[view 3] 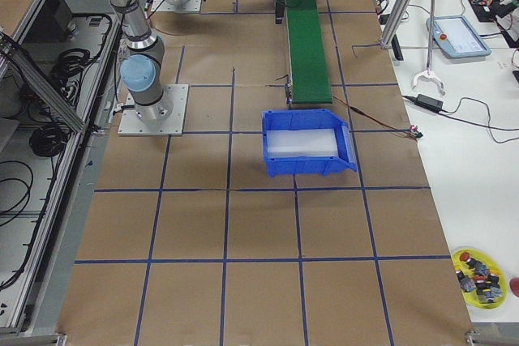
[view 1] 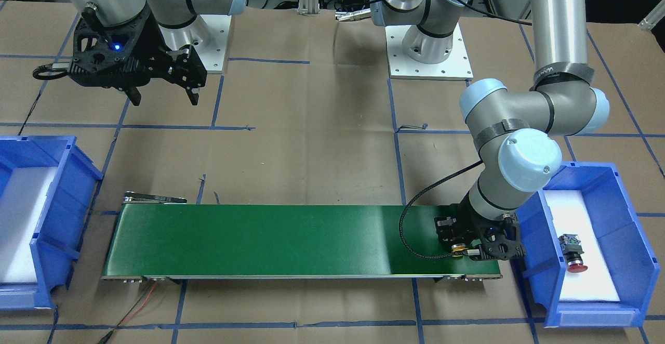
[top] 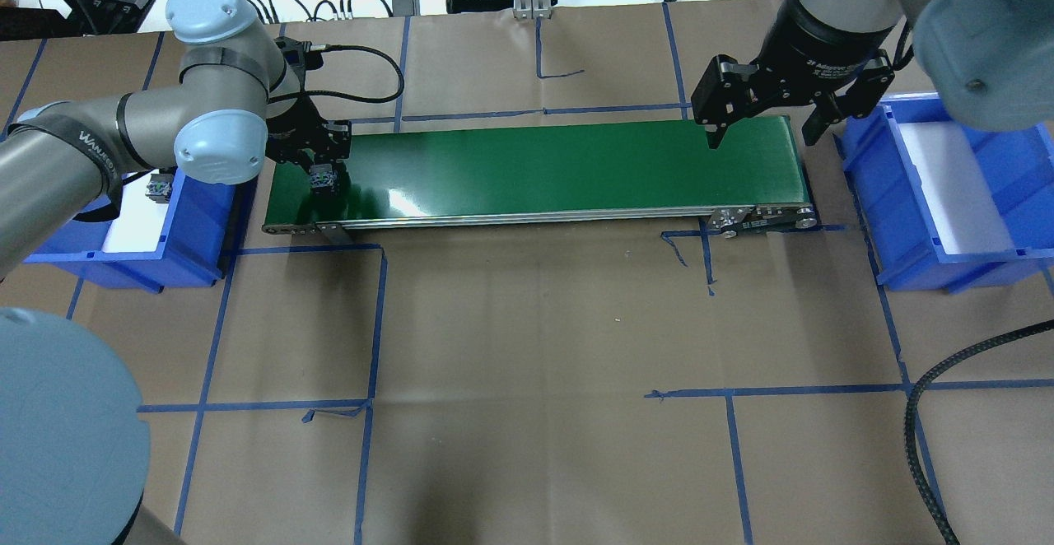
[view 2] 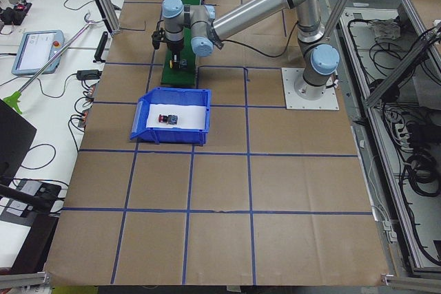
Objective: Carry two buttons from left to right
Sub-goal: 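Carry the yellow button to the conveyor and release it there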
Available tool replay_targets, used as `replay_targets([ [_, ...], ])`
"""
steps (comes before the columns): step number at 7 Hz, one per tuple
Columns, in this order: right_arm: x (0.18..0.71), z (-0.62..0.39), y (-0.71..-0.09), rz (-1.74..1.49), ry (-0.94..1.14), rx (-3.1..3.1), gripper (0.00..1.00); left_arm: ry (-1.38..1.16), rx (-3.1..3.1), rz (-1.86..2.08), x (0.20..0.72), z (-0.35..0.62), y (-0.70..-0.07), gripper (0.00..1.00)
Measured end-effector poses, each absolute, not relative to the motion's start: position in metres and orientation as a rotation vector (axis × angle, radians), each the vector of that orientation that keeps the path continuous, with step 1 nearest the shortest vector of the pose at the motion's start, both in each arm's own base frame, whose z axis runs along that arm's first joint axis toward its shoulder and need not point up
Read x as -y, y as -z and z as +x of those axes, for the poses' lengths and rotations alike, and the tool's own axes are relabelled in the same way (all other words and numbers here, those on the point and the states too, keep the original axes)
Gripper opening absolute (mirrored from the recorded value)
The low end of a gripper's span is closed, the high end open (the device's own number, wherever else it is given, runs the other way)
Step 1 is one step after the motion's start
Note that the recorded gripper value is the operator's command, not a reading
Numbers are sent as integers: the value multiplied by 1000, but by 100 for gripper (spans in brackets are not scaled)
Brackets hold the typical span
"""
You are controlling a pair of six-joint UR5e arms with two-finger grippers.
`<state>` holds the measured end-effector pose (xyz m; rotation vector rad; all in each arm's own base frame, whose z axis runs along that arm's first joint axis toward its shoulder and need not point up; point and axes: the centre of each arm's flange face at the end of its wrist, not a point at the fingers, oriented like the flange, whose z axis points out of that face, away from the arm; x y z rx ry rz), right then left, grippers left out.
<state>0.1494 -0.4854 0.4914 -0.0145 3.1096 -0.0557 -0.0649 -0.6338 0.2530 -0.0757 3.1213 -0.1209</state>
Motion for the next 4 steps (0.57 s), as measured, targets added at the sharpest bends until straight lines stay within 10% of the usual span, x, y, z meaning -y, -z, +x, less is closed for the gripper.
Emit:
replay_targets([
  [4, 485, 149, -492, -13, 57, -3110, 100, 182, -3116, -67, 626, -65, -310, 100],
])
